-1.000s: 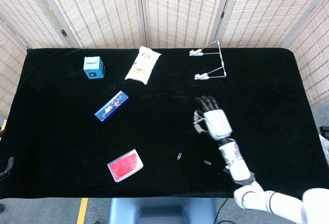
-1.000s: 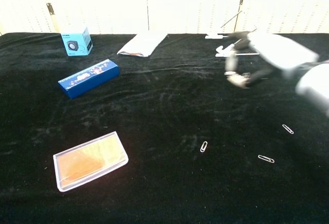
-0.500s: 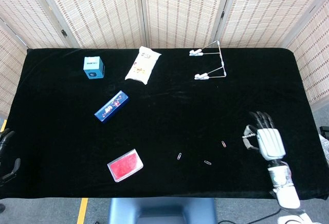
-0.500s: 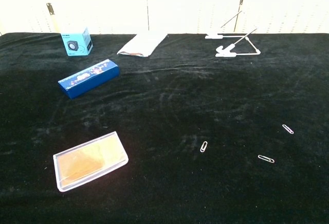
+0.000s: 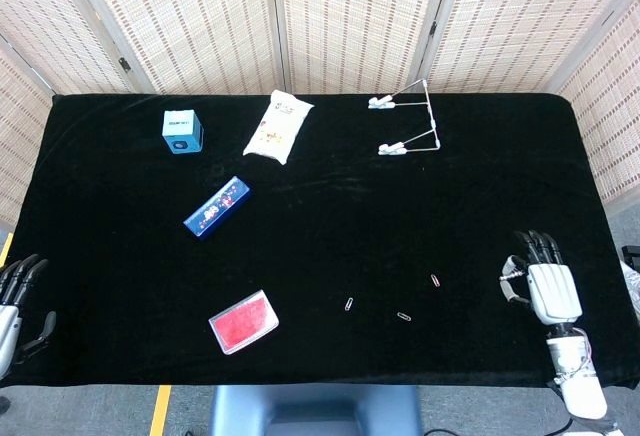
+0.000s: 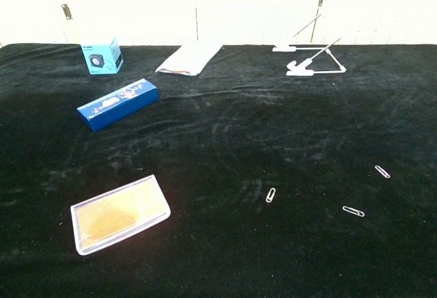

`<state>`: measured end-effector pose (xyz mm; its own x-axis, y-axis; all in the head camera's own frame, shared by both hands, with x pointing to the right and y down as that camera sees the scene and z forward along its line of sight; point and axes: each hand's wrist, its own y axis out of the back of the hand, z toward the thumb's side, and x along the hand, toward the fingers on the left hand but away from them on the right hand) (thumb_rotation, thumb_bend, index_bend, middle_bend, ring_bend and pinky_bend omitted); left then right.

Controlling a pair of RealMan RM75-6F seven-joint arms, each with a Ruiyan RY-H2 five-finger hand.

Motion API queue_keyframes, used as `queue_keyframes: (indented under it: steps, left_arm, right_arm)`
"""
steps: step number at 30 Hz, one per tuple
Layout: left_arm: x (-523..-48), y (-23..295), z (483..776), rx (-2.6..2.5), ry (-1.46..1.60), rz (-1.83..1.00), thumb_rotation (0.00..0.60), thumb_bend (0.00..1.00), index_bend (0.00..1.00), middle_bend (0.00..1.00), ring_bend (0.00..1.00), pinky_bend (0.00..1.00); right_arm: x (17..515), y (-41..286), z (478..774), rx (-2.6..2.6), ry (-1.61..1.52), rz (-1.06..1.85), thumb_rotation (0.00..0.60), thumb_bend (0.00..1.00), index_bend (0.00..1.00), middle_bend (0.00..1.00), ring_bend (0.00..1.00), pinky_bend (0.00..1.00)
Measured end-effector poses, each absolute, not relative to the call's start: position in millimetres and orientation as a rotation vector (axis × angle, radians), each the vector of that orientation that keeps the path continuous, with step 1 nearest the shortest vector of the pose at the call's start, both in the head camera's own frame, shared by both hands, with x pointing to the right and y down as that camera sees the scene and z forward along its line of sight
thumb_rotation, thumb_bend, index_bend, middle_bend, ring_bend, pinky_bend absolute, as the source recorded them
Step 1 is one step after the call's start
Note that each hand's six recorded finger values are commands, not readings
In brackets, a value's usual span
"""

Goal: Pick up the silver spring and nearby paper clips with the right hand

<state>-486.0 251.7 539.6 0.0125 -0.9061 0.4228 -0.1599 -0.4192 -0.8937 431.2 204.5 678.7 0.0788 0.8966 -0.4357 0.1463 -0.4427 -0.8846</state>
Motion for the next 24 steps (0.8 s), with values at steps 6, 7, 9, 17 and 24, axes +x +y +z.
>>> queue_keyframes:
  steps: [6, 7, 9, 17, 24]
  left_arm:
    - [-488, 251, 536, -1.645, 1.122, -1.452, 0.6, 0.55, 0.02, 0.06, 0.06, 0.0]
    - [-488, 251, 536, -1.646, 1.124, -1.45, 0.6, 0.55, 0.02, 0.06, 0.06, 0.0]
    - [-489, 251, 534, -1.646, 1.129, -1.445, 0.6, 0.55, 0.02, 0.06, 0.06, 0.0]
    - [-490, 252, 531, -1.641, 1.137, -1.435, 0.6, 0.55, 0.02, 0.06, 0.06, 0.0]
    - [-489, 252, 534, -1.636, 1.12, -1.446, 0.6, 0.55, 0.02, 0.06, 0.07, 0.0]
  right_arm:
    - [421, 201, 686, -1.714, -1.019, 1.413, 0.6, 0.45, 0.38, 0.06, 0.0, 0.0]
    - [420, 200, 687, -1.713, -1.015, 1.414, 0.6, 0.45, 0.33, 0.05, 0.0, 0.0]
    - [418, 200, 688, -1.708, -1.002, 1.419, 0.6, 0.45, 0.2, 0.03, 0.0, 0.0]
    - [411, 199, 679, -1.714, -0.991, 1.396, 0.6, 0.45, 0.06, 0.0, 0.0, 0.0]
    - [401, 201, 642, -1.756, -0.968, 1.318, 0.6, 0.45, 0.0, 0.0, 0.0, 0.0]
